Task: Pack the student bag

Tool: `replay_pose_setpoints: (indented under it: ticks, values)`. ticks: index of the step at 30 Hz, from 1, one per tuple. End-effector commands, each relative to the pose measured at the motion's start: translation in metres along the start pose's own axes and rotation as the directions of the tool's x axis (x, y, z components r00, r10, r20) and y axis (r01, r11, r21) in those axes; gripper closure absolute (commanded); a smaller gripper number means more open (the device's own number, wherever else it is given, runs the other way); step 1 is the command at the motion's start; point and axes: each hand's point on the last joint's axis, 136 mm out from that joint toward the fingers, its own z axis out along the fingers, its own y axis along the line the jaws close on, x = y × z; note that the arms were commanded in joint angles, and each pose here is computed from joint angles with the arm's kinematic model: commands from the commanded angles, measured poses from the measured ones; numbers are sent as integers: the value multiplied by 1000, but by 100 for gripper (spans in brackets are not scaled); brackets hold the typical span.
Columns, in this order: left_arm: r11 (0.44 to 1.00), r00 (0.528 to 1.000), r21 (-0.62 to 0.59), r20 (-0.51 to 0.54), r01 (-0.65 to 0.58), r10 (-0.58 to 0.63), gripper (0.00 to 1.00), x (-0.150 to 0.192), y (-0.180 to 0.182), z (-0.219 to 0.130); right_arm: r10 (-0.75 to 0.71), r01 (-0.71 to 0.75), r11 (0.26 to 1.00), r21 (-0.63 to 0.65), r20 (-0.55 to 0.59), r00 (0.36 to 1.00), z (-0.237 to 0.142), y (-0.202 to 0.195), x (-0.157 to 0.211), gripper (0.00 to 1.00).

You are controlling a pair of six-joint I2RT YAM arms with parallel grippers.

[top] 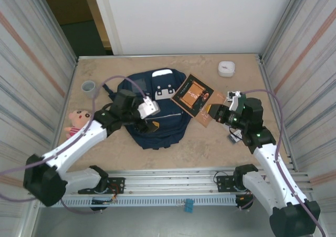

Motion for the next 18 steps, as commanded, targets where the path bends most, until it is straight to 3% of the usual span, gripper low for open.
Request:
replay_pose_setpoints:
  ticks: [1,11,14,16,18]
  values:
    - [991,986,25,-100,-130,132,14,14,4,24,-8,9,1000,-16,69,998,-9,15,-16,100]
    - [985,962,86,-216,-149,164,8,40,14,82,-17,15,1000,26,74,997,-19,7,-5,100]
    - [986,951,81,-266,-143,159,12,52,18,93,-12,9,999,45,82,997,-21,3,-4,100]
    - [989,947,49,-285,-141,149,34,55,25,96,13,-21,997,81,94,995,-24,-4,-4,100]
    - [993,955,8,-271,-119,117,69,44,31,90,85,-108,976,189,123,989,-35,-21,-4,100]
